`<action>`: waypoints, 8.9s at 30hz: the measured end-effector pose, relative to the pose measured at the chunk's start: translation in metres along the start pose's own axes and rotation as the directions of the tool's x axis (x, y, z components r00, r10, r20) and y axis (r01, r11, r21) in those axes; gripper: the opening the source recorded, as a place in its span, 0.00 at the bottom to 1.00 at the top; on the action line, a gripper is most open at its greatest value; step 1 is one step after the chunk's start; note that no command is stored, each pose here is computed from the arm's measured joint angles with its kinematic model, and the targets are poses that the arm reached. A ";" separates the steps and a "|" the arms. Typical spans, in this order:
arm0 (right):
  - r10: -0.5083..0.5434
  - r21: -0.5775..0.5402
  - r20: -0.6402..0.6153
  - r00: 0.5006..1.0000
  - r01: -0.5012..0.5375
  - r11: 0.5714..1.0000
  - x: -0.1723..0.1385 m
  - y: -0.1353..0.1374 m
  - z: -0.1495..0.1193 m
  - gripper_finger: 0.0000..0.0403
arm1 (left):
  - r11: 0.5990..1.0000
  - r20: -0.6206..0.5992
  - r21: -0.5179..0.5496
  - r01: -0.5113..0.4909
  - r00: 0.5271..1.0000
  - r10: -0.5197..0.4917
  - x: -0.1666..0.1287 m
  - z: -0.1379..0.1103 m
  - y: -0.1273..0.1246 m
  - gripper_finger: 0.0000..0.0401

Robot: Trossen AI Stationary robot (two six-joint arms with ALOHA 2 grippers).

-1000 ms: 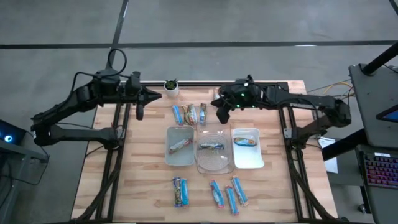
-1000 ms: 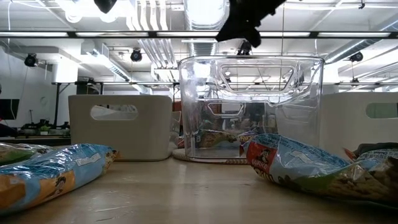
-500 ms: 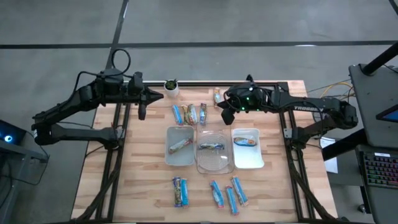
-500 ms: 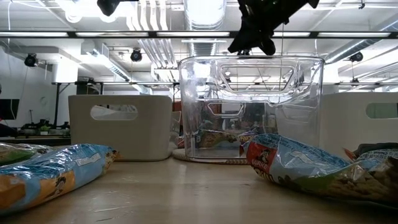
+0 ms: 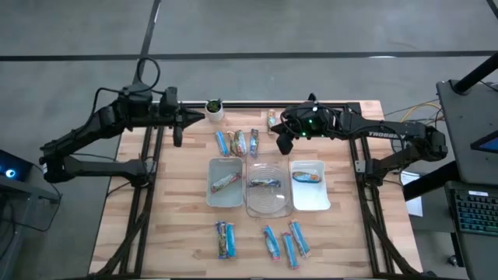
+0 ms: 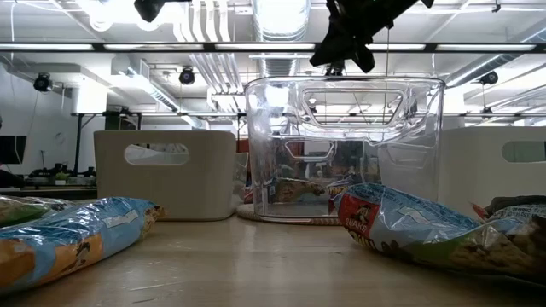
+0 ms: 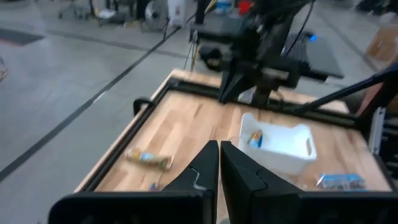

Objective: Pick and place Granola Bars by type
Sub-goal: Put the red granola bar into the gray bin

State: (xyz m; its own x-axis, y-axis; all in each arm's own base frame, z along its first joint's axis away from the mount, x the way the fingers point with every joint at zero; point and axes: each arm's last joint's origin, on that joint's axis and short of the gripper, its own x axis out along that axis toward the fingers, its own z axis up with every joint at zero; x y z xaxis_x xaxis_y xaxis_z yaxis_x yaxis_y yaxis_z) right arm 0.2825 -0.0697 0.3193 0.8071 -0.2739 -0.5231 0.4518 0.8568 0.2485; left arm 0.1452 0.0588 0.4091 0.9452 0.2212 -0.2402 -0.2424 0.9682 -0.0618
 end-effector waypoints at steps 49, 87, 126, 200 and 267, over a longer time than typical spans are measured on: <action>-0.043 0.105 0.090 0.995 0.034 0.994 -0.002 -0.019 0.019 0.02 | 0.991 0.008 -0.032 -0.131 0.991 0.132 -0.005 -0.037 0.014 0.00; -0.025 0.117 0.071 0.997 0.017 0.993 -0.002 -0.021 0.019 0.02 | 0.993 -0.299 0.007 -0.120 0.947 0.117 0.064 -0.003 0.033 0.54; 0.263 0.057 -0.073 0.962 -0.260 0.964 -0.004 -0.019 0.013 0.02 | 0.685 -0.900 0.394 0.613 0.407 0.154 0.202 -0.088 0.076 0.52; 0.258 -0.027 -0.070 0.963 -0.261 0.965 -0.004 -0.019 0.013 0.02 | -0.096 -0.891 -0.443 -0.891 0.426 0.156 0.211 -0.129 0.081 0.52; 0.254 -0.037 -0.088 0.963 -0.258 0.965 -0.004 -0.020 0.011 0.02 | -0.136 -0.945 -0.319 -0.938 0.304 0.125 0.243 -0.181 0.095 0.52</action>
State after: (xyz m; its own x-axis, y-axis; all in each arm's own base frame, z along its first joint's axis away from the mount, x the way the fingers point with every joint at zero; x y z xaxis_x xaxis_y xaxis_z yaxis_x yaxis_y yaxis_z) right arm 0.2748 -0.0905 0.3251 0.8589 -0.0080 -0.5121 0.2140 0.9140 0.3446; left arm 0.3119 0.1837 0.1700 0.0500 0.0776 -0.9957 -0.9235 -0.3760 -0.0757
